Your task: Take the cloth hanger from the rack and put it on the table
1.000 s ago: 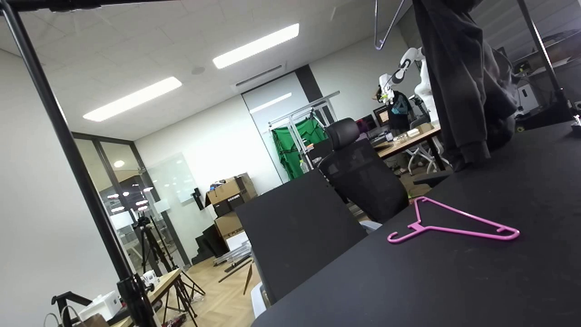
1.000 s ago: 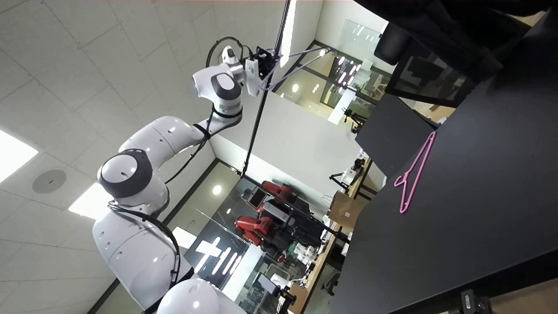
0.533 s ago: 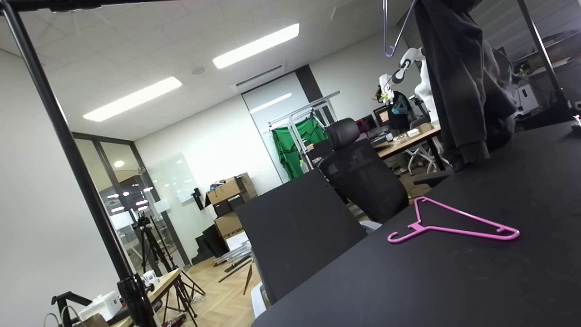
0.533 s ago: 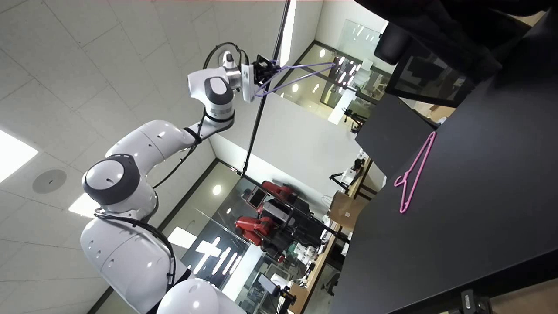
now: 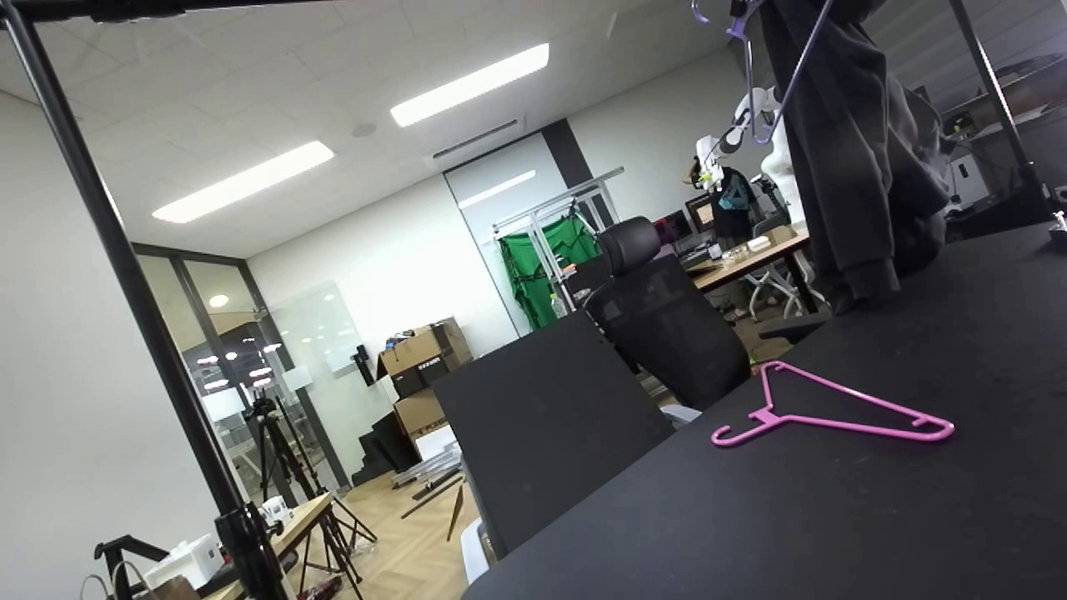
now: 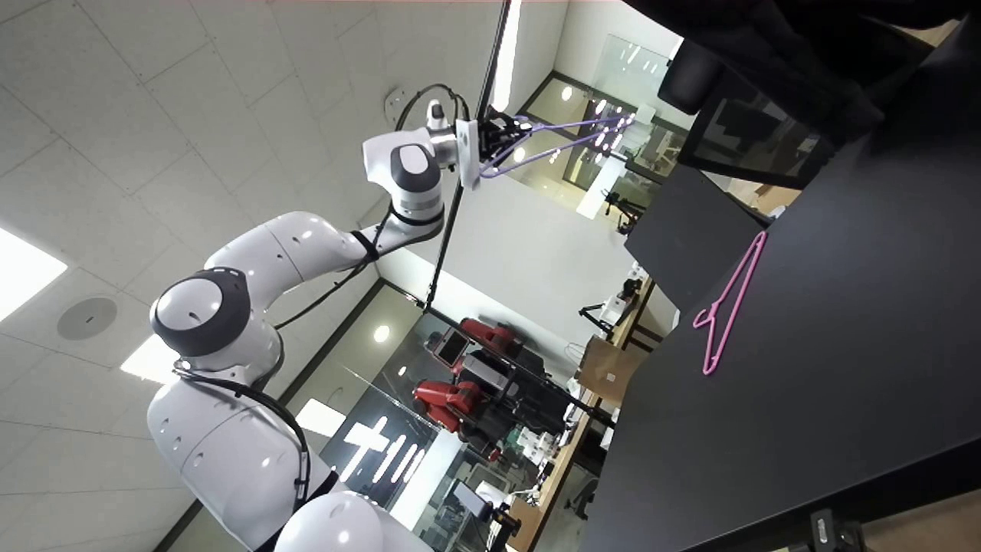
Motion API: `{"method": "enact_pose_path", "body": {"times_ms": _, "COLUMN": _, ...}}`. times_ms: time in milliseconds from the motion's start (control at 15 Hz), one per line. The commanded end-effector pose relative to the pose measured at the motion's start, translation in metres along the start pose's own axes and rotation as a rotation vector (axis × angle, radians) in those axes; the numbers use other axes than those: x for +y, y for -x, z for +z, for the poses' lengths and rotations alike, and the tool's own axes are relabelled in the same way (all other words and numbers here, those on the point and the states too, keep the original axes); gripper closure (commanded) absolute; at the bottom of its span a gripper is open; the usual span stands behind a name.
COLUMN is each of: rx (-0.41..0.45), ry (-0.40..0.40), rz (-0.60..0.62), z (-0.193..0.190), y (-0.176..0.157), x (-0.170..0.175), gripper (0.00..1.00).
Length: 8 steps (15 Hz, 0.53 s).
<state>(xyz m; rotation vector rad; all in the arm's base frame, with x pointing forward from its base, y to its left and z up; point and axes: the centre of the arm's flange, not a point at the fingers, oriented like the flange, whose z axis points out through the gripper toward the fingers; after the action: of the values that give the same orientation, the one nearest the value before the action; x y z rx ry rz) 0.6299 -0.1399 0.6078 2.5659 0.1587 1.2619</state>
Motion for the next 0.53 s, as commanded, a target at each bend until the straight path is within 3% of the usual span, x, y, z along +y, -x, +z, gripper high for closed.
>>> {"method": "enact_pose_path", "body": {"times_ms": 0, "rx": -0.017, "ry": 0.026, "rz": -0.049, "z": 0.029, "y": 0.033, "x": -0.022, "gripper": 0.98}}
{"method": "enact_pose_path", "body": {"times_ms": 267, "rx": -0.049, "ry": 0.021, "rz": -0.154, "z": 0.061, "y": 0.065, "x": -0.046, "gripper": 0.98}}
{"method": "enact_pose_path", "body": {"times_ms": 333, "rx": -0.090, "ry": 0.026, "rz": -0.172, "z": 0.069, "y": 0.072, "x": -0.049, "gripper": 0.98}}
{"method": "enact_pose_path", "body": {"times_ms": 400, "rx": -0.065, "ry": 0.006, "rz": -0.161, "z": 0.067, "y": 0.064, "x": -0.039, "gripper": 0.98}}
{"method": "enact_pose_path", "body": {"times_ms": 467, "rx": -0.078, "ry": 0.003, "rz": -0.167, "z": 0.073, "y": 0.070, "x": -0.042, "gripper": 0.92}}
